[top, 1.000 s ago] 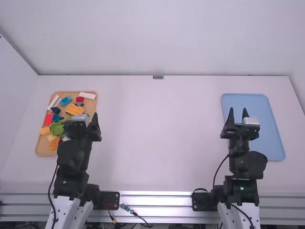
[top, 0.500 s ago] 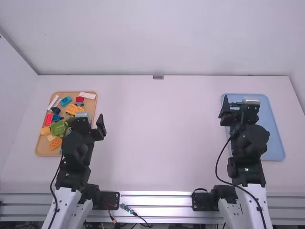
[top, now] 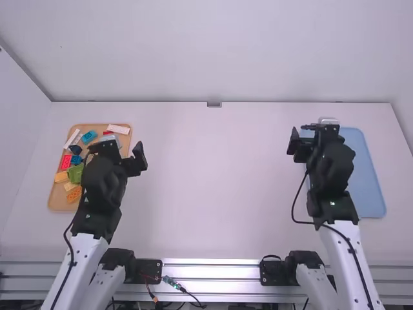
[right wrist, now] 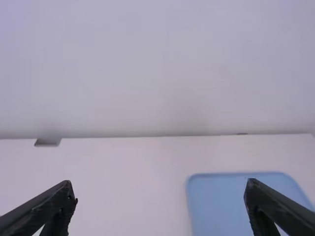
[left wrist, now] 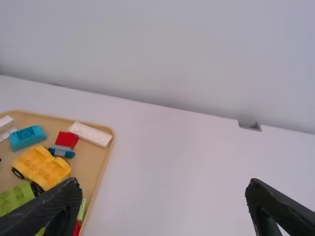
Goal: Assemble lego blocks to make yellow taxi
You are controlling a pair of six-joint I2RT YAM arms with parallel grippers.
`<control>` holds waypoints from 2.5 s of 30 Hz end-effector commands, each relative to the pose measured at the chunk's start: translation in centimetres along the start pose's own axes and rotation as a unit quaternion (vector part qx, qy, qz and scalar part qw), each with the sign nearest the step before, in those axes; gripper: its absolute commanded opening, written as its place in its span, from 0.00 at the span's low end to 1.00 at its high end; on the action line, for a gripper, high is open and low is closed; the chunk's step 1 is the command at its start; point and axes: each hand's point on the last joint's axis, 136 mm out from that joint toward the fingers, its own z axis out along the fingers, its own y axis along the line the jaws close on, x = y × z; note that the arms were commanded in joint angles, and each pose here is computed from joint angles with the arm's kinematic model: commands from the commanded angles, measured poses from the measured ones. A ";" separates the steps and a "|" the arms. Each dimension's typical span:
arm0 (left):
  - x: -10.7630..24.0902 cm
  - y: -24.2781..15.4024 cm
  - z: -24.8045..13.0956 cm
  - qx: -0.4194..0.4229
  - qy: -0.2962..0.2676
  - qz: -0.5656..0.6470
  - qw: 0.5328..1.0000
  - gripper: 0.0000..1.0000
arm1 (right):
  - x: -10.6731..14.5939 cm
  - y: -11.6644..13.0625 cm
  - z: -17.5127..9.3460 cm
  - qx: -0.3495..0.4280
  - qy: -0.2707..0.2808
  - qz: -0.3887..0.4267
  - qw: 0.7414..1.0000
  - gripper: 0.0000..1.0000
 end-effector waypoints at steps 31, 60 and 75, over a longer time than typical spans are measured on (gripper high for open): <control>1.7 1.4 4.7 -0.064 0.075 -0.095 0.991 0.99 | 3.5 3.4 4.3 -0.055 0.065 0.000 0.996 0.99; 4.0 19.8 16.9 -0.245 0.387 -0.283 0.843 0.99 | 3.8 3.4 4.3 -0.055 0.070 0.002 0.996 0.99; 8.9 20.3 17.2 -0.270 0.448 -0.310 0.794 0.99 | 3.8 3.4 4.3 -0.054 0.070 0.006 0.996 0.99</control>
